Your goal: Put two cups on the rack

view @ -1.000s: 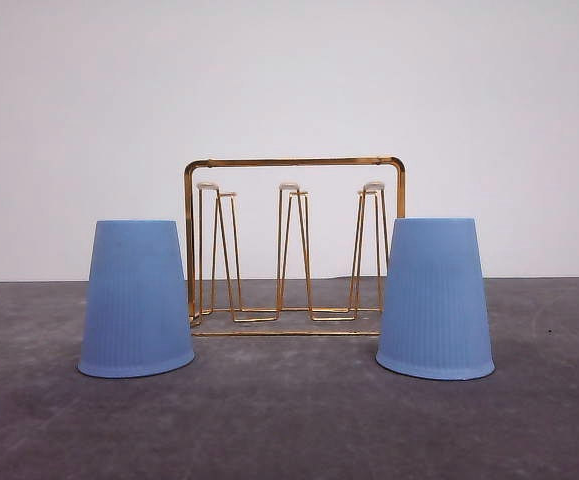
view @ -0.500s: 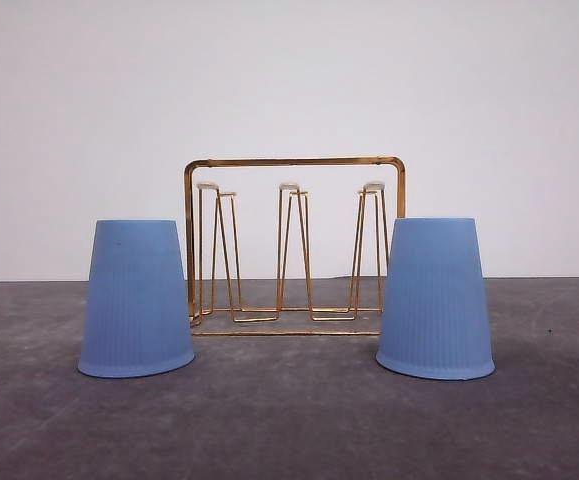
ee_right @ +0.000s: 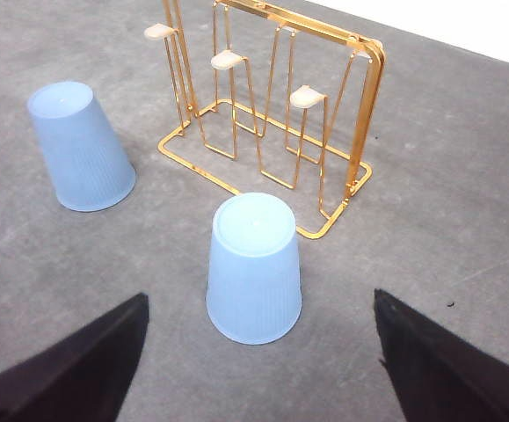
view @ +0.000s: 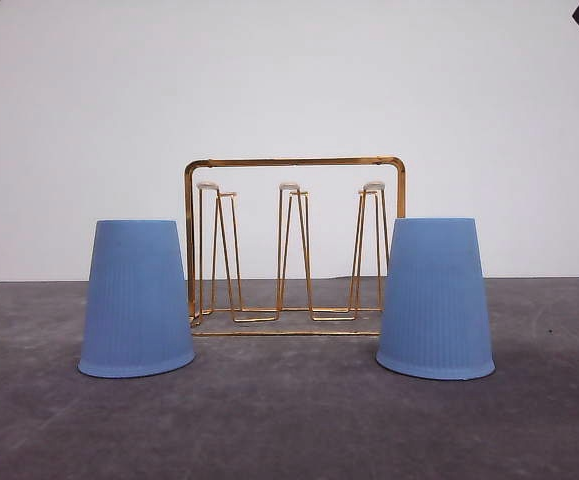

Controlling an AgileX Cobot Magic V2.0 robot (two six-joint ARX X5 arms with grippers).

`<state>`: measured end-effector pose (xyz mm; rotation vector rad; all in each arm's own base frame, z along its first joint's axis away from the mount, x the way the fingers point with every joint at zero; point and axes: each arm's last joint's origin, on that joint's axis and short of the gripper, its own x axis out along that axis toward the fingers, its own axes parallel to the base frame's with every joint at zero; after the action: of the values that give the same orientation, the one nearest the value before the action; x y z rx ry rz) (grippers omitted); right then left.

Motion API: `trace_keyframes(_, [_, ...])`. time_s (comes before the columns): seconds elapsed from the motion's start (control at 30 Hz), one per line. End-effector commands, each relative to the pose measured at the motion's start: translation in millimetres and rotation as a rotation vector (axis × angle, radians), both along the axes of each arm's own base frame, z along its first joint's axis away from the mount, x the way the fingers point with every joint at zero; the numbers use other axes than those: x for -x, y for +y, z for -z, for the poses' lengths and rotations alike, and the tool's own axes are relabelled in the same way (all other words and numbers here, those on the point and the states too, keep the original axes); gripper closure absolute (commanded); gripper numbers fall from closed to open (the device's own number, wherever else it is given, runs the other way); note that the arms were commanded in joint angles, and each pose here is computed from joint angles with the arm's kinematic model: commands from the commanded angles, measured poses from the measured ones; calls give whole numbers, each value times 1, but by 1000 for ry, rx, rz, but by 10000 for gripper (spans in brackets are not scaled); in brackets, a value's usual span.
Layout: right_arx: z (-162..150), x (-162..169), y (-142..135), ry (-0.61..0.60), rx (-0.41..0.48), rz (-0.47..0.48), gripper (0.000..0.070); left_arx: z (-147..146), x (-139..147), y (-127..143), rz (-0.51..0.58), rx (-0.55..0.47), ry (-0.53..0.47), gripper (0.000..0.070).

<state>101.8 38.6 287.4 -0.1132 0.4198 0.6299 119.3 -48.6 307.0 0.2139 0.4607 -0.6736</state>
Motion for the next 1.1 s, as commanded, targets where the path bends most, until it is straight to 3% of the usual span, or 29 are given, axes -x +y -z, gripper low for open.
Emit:
trace_keyframes(0.0, [-4,-1,1,-29,0,-4,176,-3,-10,-4,-17,35,27,122])
trace_keyframes(0.2, [-6,-1,1,-45,-4,-4,176,10,-55,-27,3,57,47,121])
trace_keyframes(0.43, [-5,-2,0,-45,0,6,176,42,-101,-62,-14,-5,50,102])
trace_keyframes(0.6, [-5,-2,0,-47,7,20,176,73,-120,-78,-9,-51,136,104])
trace_keyframes(0.8, [-5,-2,0,-45,4,22,176,104,-133,-83,-100,-98,250,107])
trace_keyframes(0.87, [-5,-2,0,-45,4,22,176,108,-135,-84,-114,-93,277,140])
trace_keyframes(1.0, [-5,-2,0,-45,4,22,176,111,-134,-84,-119,-95,302,317])
trace_keyframes(1.07, [-5,-2,0,-43,2,23,176,108,-133,-84,-120,-104,319,358])
